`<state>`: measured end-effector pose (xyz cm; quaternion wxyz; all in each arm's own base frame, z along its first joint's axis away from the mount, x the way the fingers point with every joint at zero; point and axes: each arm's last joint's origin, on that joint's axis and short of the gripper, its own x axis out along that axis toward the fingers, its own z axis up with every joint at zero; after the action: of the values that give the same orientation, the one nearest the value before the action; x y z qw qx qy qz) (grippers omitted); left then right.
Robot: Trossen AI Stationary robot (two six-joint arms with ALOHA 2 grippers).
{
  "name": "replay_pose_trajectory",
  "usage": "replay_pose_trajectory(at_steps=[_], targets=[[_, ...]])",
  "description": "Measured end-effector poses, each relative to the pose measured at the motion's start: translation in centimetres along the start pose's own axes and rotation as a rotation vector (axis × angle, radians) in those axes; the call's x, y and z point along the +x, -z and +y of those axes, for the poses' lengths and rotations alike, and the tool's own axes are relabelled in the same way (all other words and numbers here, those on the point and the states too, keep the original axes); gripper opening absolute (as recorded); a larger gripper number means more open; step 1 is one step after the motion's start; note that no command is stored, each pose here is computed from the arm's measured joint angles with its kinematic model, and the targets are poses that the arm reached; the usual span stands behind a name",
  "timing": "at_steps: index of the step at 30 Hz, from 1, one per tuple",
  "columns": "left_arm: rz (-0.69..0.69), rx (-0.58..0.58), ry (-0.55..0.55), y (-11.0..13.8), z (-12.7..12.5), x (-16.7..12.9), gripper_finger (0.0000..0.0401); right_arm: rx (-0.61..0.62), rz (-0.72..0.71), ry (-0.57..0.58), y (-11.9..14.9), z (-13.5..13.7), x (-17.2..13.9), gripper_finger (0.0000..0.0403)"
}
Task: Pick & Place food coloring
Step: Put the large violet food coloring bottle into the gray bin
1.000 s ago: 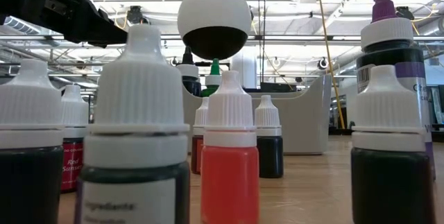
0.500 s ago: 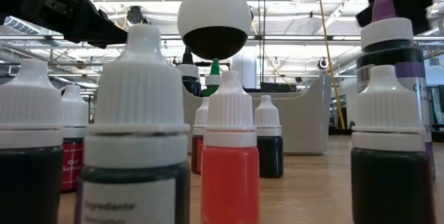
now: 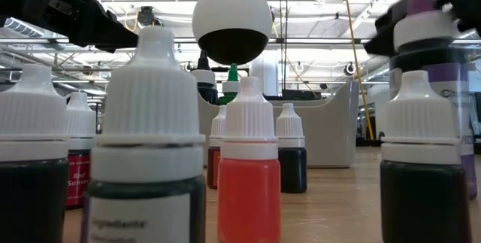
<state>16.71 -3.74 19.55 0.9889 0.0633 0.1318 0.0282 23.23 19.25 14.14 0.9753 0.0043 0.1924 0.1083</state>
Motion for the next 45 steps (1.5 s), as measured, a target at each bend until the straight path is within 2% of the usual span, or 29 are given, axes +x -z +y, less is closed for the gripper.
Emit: replay_pose_trajectory(at_steps=[15,31,36,40,42,45], targets=[[0.002,0.001,0.000,0.0,0.0,0.0,0.0035,-0.005,0.001,-0.016,-0.1,-0.2,0.1,0.0255],[0.002,0.001,0.000,0.0,0.0,0.0,0.0035,-0.057,-0.001,-0.014,-0.1,-0.2,0.2,0.0111],[0.002,0.004,0.000,0.0,0.0,0.0,0.0035,-0.072,-0.100,-0.081,-2.6,-0.3,-0.4,0.0111],[0.002,0.004,0.000,0.0,0.0,0.0,0.0035,-0.139,-0.173,-0.094,-4.6,-0.3,-1.2,0.0114],[0.001,0.003,0.000,0.0,0.0,0.0,0.0035,-0.143,-0.200,-0.065,-5.5,-0.9,-1.4,0.0118],[0.001,0.004,0.000,0.0,0.0,0.0,0.0035,-0.099,-0.240,0.048,-6.8,-2.5,-1.1,0.0116]])
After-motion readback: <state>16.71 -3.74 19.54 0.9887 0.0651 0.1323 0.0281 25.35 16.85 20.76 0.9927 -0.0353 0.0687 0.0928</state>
